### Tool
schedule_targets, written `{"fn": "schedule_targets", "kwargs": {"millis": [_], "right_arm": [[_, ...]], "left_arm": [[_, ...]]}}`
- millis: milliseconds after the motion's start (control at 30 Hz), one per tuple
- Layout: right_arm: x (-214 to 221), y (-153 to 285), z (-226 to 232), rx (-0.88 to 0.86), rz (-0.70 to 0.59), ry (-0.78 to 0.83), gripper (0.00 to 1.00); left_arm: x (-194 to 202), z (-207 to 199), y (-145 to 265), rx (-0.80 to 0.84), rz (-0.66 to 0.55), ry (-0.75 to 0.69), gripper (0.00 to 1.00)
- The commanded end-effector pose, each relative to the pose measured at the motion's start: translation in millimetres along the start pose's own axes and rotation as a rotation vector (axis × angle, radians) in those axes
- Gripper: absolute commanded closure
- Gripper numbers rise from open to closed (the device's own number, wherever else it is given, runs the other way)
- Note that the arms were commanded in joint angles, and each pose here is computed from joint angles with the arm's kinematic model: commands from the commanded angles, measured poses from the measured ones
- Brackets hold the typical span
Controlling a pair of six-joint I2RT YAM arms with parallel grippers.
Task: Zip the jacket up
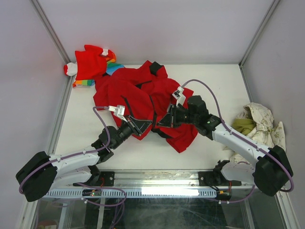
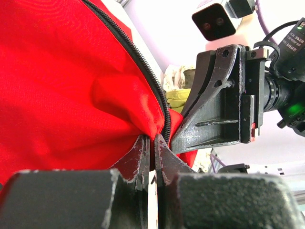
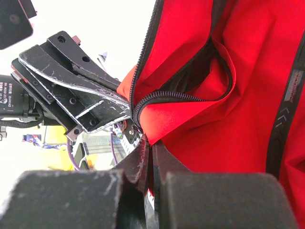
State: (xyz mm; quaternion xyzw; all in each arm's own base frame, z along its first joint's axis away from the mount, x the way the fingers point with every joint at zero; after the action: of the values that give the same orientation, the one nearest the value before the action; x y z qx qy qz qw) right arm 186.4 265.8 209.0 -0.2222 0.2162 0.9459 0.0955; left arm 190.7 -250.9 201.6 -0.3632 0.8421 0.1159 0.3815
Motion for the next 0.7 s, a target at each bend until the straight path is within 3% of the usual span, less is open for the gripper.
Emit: {"fn": "schedule_targets", "kwargs": {"millis": [0, 667], "right_arm": [[-13.1, 2.7, 20.7, -0.059, -0.051, 0.004, 1.00], [-2.1, 0.6, 9.3, 0.057, -0.166, -0.102, 1.00]], "left_arm": [[-15.0, -6.5, -1.2, 0.020, -0.057, -0.019, 1.00], [-27.7, -5.9, -4.9, -0.013, -0.125, -0.049, 1.00]]}}
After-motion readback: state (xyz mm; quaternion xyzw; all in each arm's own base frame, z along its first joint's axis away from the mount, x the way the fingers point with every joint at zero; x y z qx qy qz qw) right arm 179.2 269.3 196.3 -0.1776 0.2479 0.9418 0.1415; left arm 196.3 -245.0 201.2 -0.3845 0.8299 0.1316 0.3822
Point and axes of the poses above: each gripper's point midway between its finger pads, its own y axis back along the fingers, its own z axis along the line the jaws close on, x = y × z, the point moved 4 cm from there along y, back along the fingers, and after that the axes turned 4 degrees about -y, right-handed, at the moved point
